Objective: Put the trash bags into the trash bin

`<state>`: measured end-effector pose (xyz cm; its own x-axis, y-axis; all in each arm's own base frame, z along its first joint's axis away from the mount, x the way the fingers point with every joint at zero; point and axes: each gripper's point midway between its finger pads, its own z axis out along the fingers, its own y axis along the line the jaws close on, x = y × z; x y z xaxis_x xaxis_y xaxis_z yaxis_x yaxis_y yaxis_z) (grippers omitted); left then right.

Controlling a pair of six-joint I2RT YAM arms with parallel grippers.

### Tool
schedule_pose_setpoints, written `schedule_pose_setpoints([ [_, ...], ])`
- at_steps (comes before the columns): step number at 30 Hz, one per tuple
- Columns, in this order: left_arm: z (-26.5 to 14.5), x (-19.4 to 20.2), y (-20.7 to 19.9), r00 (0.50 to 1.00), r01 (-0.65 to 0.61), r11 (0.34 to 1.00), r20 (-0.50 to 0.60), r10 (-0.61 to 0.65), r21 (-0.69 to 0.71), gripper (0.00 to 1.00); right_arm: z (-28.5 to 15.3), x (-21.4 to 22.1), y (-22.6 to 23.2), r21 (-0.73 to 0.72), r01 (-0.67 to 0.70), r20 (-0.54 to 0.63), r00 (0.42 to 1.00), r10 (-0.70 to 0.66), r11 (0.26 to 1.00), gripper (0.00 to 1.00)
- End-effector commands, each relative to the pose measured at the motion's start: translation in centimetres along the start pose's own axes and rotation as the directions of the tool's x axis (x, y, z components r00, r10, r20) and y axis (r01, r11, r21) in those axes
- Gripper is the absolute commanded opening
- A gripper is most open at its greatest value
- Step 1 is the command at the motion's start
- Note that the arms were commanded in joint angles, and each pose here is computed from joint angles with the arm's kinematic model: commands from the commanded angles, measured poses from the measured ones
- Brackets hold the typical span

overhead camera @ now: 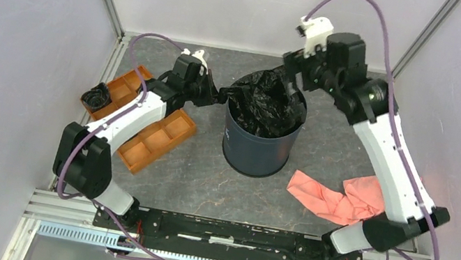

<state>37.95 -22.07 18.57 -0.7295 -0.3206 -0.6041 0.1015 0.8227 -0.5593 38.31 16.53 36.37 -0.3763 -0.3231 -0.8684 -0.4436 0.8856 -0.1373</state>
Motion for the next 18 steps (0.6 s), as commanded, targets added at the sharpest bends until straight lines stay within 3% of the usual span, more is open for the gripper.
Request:
schedule_pose_setpoints([
  [1,-1.6,-0.7,-1.3,0.999,0.022,0.998,0.047,-0.025,0.064,0.02,-5.2,-1.8,4.3,0.002,0.064,0.062,0.996,-0.064,0.998,0.85],
  [6,-2.1,0.1,-1.3,0.999,0.022,0.996,0.036,-0.025,0.083,0.02,-6.2,0.2,6.5,0.024,0.095,0.024,0.995,-0.096,0.995,0.89],
  [9,-2.4,0.2,-1.6,0.999,0.026,0.995,0.034,-0.03,0.1,0.02,-5.9,1.3,5.2,0.132,0.101,-0.02,0.995,-0.099,0.986,0.87],
  [10,-2.5,0.3,-1.7,0.999,0.028,0.994,0.033,-0.031,0.106,0.02,-6.0,1.4,4.1,0.197,0.105,-0.032,0.994,-0.101,0.975,0.83],
  [12,-2.6,0.4,-1.7,0.999,0.029,0.993,0.03,-0.033,0.11,0.02,-6.1,1.1,3.5,0.241,0.073,-0.018,0.997,-0.07,0.968,0.64],
  [18,-3.1,0.6,-1.7,0.999,0.034,0.993,0.032,-0.038,0.113,0.02,-5.5,-0.9,3.5,0.21,-0.025,0.112,0.994,0.002,0.977,0.14],
])
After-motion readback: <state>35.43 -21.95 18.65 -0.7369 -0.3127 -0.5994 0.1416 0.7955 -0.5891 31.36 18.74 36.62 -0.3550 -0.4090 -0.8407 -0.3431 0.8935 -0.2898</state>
